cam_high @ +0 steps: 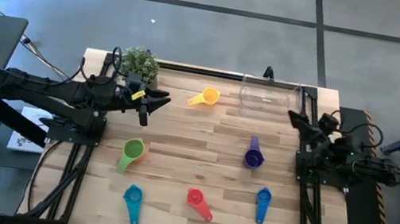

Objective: Nest measuring cups in basket
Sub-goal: Stack the violet measuring cup on top of the green measuring cup

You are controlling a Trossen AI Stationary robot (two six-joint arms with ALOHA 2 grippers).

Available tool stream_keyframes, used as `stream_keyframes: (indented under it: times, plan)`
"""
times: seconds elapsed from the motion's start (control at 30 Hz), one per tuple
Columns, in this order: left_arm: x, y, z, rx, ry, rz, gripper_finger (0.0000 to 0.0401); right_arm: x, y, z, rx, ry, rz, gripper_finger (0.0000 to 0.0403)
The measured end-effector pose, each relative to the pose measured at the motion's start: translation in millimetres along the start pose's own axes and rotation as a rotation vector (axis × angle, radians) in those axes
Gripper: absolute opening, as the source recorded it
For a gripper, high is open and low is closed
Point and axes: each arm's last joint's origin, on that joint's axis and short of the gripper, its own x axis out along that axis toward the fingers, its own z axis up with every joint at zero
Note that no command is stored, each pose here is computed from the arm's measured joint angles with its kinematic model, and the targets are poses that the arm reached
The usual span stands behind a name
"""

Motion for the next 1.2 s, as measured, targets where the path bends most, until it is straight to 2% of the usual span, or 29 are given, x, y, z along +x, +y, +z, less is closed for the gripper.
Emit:
stream_keyframes:
  times: [0.17, 0.3, 0.4, 0.53, 0.7, 0.8, 1.07, 1.2]
  plan:
    - [0.0, 0.1, -0.3, 0.003, 0.003, 0.001, 0.0115, 6.9, 22.9, 26.3, 0.019, -0.042, 0.037, 0.0284]
    - [0.0, 0.8, -2.0, 0.01, 0.019, 0.007, 0.0115, 18.4, 45.1, 49.3, -0.049, 0.058, -0.015, 0.0284]
    - [-0.1, 1.6, -4.0, 0.006, 0.038, 0.015, 0.0115, 27.0, 56.8, 61.8, -0.075, 0.203, -0.153, 0.0284]
    - [-0.9, 2.5, -5.8, -0.008, 0.06, 0.018, 0.0115, 38.5, 63.9, 67.6, 0.015, 0.403, -0.399, 0.0284]
    - [-1.0, 3.0, -6.8, -0.004, 0.07, 0.022, 0.0115, 50.7, 55.2, 51.7, 0.118, 0.632, -0.767, 0.0284]
    - [-1.1, 3.4, -7.8, 0.0, 0.081, 0.026, 0.0115, 57.7, 47.2, 37.3, 0.143, 0.746, -0.931, 0.0284]
    - [-1.1, 3.4, -7.8, 0.0, 0.08, 0.025, 0.0115, 80.2, 24.8, -6.0, 0.165, 0.983, -1.095, 0.0284]
    - [-1.1, 3.4, -7.8, 0.0, 0.08, 0.025, 0.0115, 86.6, 14.2, -23.3, 0.137, 1.074, -1.161, 0.0284]
